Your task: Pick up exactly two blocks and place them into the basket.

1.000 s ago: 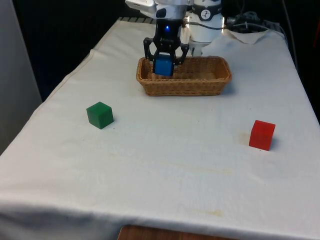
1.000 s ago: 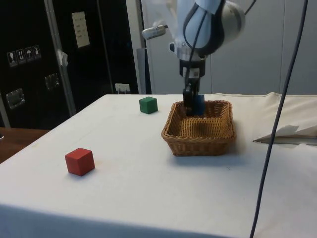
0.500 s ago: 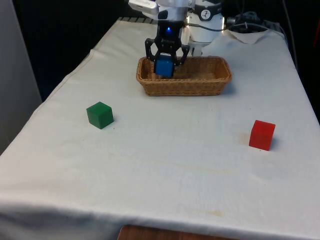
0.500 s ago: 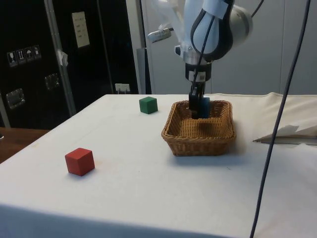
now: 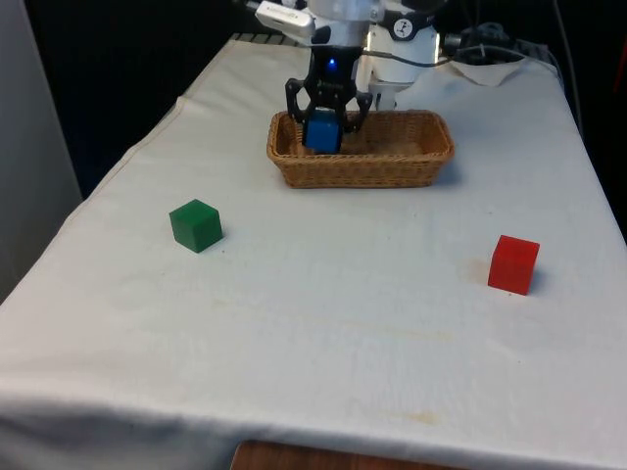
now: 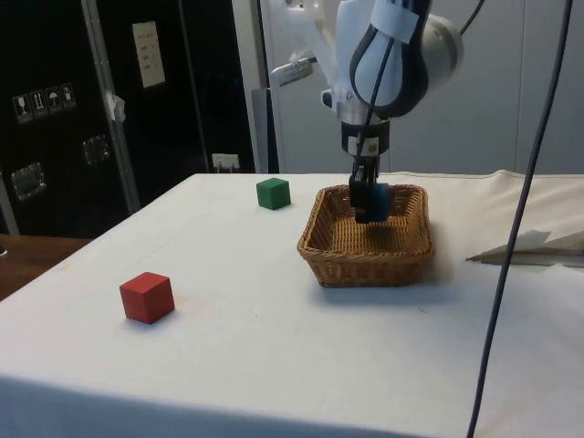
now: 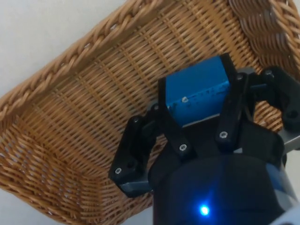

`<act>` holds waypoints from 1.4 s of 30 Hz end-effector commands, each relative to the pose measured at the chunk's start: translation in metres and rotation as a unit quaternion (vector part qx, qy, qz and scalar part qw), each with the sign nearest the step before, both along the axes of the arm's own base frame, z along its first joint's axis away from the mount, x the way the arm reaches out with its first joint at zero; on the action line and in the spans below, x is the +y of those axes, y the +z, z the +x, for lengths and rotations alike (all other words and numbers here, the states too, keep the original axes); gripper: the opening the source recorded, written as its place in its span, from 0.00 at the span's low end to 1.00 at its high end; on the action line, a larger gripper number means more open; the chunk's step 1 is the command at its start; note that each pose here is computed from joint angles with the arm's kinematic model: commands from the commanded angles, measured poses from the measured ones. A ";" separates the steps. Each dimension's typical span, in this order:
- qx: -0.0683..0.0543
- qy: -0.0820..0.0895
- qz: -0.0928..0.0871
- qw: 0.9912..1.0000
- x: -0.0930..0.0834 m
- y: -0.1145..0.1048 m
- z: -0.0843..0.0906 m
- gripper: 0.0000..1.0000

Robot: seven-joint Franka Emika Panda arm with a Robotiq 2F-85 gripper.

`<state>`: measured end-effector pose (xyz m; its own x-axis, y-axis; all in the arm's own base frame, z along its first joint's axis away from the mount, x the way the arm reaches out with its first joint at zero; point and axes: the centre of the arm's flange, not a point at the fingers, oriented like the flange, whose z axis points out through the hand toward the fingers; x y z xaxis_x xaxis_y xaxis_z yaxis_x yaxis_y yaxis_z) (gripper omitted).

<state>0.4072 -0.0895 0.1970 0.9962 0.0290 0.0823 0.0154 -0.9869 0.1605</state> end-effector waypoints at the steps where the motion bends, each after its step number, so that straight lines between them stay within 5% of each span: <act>1: -0.003 -0.002 0.007 1.000 0.003 0.000 -0.001 0.01; 13: 0.004 -0.002 0.000 1.000 0.001 -0.003 -0.001 0.01; 16: 0.006 -0.002 -0.003 1.000 0.000 -0.004 -0.001 0.26; 17: 0.005 -0.002 -0.002 1.000 0.001 -0.004 -0.001 0.26; 22: 0.006 -0.001 -0.002 1.000 0.001 -0.004 -0.001 0.77; 23: 0.006 -0.001 -0.003 1.000 0.001 -0.004 -0.001 0.96; 24: 0.006 -0.001 -0.003 1.000 0.001 -0.004 -0.001 1.00; 42: -0.006 -0.006 0.011 1.000 -0.005 0.007 -0.003 1.00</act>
<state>0.4026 -0.0916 0.2025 0.9951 0.0121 0.0981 -0.0006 -0.9917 0.1285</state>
